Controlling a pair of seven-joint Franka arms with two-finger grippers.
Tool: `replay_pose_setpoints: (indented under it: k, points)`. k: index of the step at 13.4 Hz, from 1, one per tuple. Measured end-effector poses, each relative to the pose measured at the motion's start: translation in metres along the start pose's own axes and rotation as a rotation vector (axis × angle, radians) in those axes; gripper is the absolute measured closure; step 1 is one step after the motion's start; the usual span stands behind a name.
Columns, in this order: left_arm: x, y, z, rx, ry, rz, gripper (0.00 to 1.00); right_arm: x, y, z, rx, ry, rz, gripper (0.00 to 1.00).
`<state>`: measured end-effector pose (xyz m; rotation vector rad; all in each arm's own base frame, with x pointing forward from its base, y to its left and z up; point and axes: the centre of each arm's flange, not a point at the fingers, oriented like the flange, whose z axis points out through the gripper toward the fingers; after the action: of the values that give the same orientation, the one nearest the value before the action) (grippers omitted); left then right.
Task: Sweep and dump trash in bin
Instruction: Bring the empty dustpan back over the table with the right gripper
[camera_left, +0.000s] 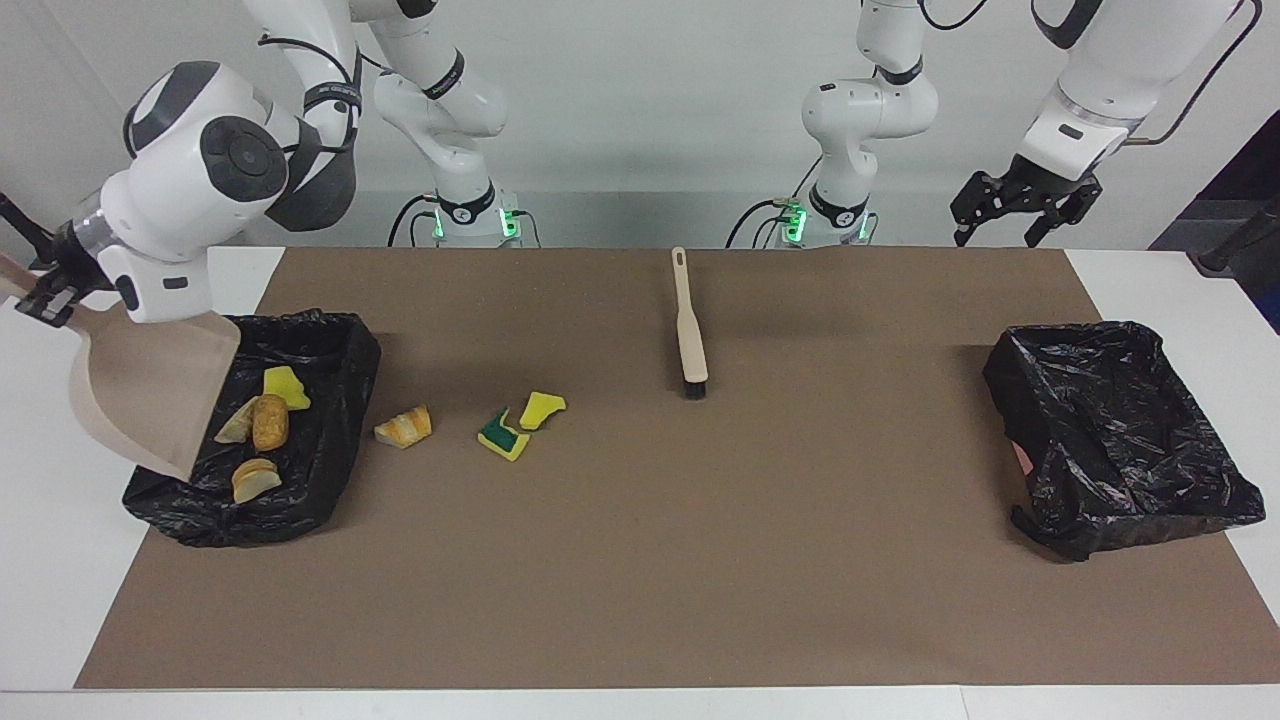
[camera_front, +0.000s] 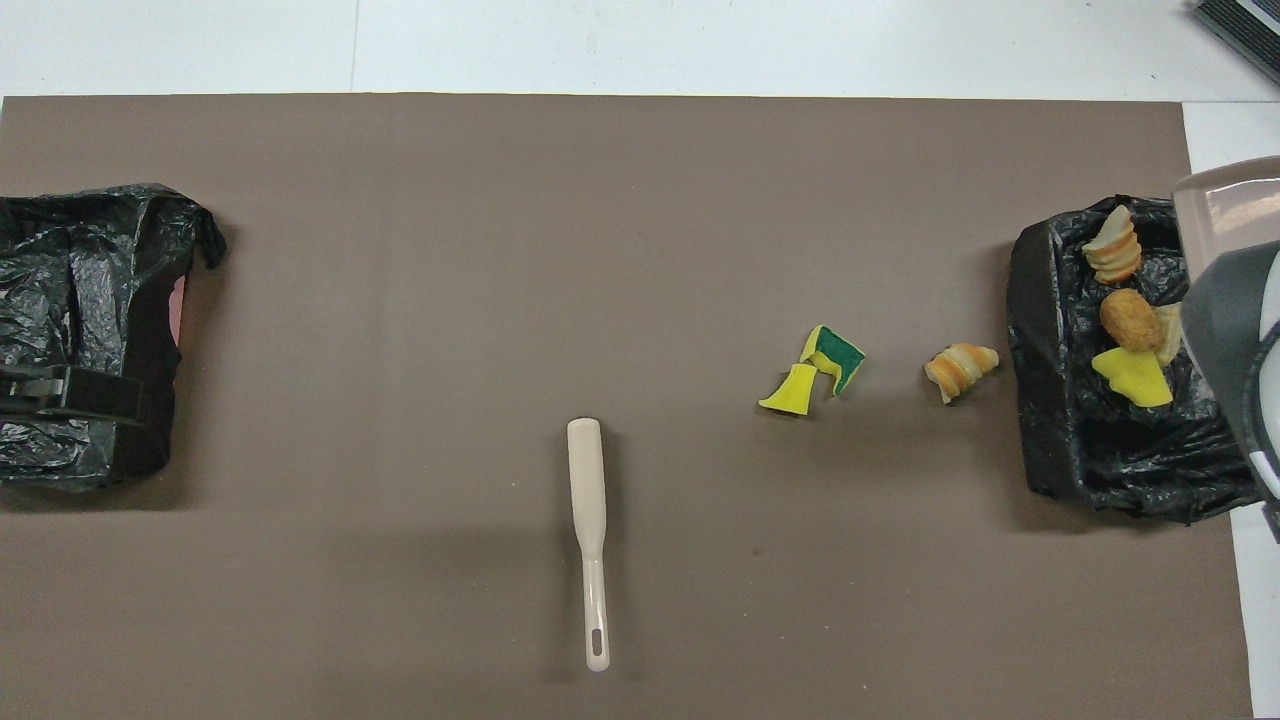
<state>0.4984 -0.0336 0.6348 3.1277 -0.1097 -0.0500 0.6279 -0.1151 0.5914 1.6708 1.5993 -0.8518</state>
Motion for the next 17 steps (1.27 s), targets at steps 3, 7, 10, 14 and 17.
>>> replay_pose_setpoints:
  k: [3, 7, 10, 14, 17]
  points:
    - [0.0, 0.005, -0.019, 0.002, 0.04, 0.004, 0.0, 0.021, -0.003, 0.001, 0.036, 0.237, 0.049, 0.69]
    - [-0.001, 0.006, -0.031, 0.001, 0.066, -0.004, 0.0, 0.055, -0.006, -0.011, 0.081, 0.512, 0.082, 0.69]
    - [-0.002, 0.006, -0.03, 0.001, 0.062, -0.005, 0.0, 0.1, -0.011, -0.02, 0.214, 0.658, 0.279, 0.69]
    - [-0.002, 0.004, -0.03, 0.001, 0.062, -0.011, 0.0, 0.176, -0.02, -0.073, 0.361, 0.654, 0.577, 0.69]
    - [-0.002, -0.005, -0.03, -0.001, 0.062, -0.027, 0.0, 0.213, -0.031, -0.12, 0.465, 0.644, 0.821, 0.69]
